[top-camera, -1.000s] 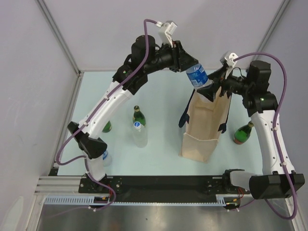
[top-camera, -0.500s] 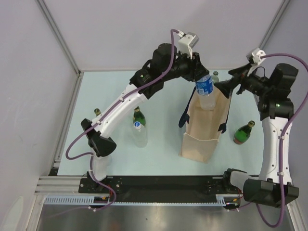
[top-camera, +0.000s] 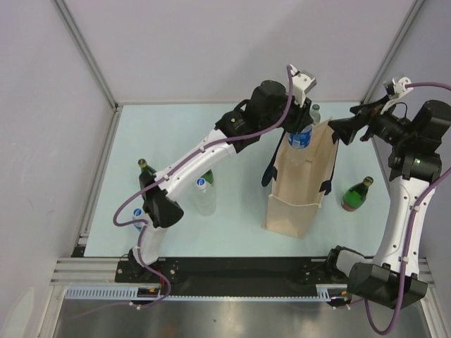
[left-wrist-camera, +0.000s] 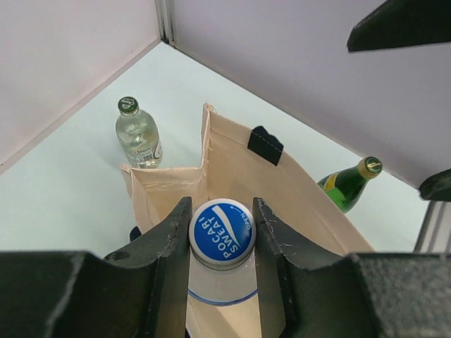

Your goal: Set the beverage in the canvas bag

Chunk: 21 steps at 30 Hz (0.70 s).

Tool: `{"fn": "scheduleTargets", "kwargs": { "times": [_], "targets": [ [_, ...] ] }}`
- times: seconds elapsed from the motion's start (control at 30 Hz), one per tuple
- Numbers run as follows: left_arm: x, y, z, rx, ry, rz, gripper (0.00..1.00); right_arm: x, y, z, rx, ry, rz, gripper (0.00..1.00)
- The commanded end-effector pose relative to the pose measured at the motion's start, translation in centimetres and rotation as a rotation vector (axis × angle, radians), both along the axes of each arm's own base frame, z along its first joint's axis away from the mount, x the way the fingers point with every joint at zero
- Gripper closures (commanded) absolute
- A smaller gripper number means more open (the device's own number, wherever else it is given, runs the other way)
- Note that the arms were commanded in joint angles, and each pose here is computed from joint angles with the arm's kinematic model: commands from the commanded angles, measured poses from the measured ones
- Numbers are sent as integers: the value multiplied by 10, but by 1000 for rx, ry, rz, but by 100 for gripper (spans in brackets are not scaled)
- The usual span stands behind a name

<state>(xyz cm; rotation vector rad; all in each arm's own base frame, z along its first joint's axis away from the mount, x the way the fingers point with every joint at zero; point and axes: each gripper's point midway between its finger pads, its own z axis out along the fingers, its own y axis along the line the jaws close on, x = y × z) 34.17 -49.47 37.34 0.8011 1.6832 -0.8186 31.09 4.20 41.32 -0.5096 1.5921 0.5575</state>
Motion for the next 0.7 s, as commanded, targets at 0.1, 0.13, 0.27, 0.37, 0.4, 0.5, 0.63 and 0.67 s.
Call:
{"fn": "scheduleTargets", "kwargs": {
  "times": [0.1,0.13,0.27,0.37,0.4,0.5,0.63,0.67],
  "targets": [
    [10,-16,80,-154,-305,39,100,6,-13,3,41,10,-25,0],
    [16,-16,77,-145,-320,65,100,6,-14,3,40,9,-27,0],
    [25,-31,50,-107,-318,62,100,9,-17,-2,45,22,-32,0],
    [31,-36,34,-84,-325,73,100,11,-18,-6,50,32,-35,0],
    [36,-38,27,-74,-327,82,100,11,-18,-6,48,31,-36,0],
    [43,-43,7,-41,-323,96,100,12,-19,-9,51,39,-40,0],
    [47,-47,-15,-17,-302,102,99,13,-19,-12,54,47,-40,0],
    [48,-47,-17,-17,-299,104,98,14,-19,-13,57,50,-40,0]
  ]
}}
